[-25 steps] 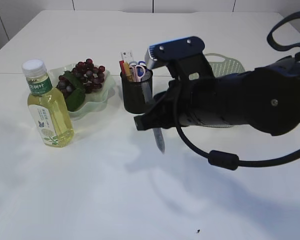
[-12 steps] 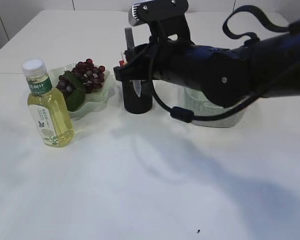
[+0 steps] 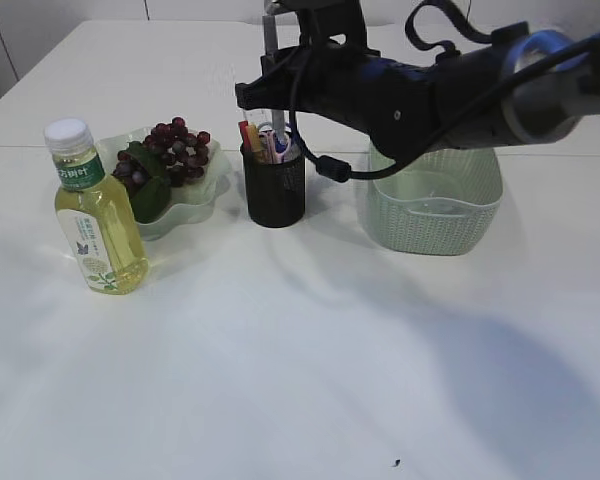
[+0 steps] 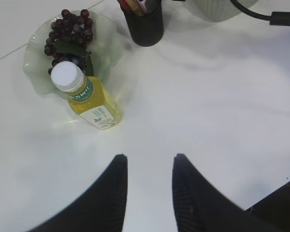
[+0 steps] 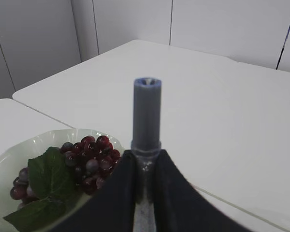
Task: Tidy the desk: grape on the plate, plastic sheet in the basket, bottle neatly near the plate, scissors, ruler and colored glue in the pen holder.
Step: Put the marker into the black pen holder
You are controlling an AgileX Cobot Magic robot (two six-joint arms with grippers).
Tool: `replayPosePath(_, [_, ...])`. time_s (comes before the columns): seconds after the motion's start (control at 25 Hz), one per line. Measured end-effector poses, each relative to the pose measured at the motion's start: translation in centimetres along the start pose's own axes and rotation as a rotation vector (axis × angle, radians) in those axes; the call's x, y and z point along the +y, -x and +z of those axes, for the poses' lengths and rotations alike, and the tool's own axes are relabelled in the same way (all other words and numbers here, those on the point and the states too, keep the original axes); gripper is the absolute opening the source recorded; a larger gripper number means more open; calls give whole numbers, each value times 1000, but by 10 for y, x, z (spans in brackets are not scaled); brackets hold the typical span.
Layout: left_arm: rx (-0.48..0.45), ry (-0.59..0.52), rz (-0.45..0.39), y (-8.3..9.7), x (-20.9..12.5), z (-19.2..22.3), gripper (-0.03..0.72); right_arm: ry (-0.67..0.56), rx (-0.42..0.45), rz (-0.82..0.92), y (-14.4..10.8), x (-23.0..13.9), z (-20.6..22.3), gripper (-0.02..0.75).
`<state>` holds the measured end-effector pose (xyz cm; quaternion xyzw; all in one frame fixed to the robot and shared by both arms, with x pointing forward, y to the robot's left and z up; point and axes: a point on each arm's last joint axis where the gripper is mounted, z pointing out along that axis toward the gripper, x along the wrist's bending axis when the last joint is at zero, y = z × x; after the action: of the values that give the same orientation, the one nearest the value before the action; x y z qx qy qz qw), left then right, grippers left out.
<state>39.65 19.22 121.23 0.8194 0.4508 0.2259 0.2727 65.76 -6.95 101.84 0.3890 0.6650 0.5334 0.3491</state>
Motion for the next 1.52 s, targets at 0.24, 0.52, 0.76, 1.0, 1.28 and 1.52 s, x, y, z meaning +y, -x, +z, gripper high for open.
replayPosePath(0.24, [11,-1,3,-1,0,0,235,14,-7,2,2,-6,23,90])
replayPosePath(0.52, [19,1,6,-2,0,0,234,9,-38,6,15,-10,29,91])
replayPosePath(0.76, [20,7,7,-2,1,0,234,7,-62,24,26,-10,29,92])
replayPosePath(1.0, [21,9,7,-2,1,0,234,-27,-55,23,25,-14,30,92])
replayPosePath(1.28, [21,11,7,-2,1,0,234,-39,-54,22,25,-21,36,93])
replayPosePath(1.52, [21,11,7,-2,1,0,234,-52,-52,23,24,-25,38,93])
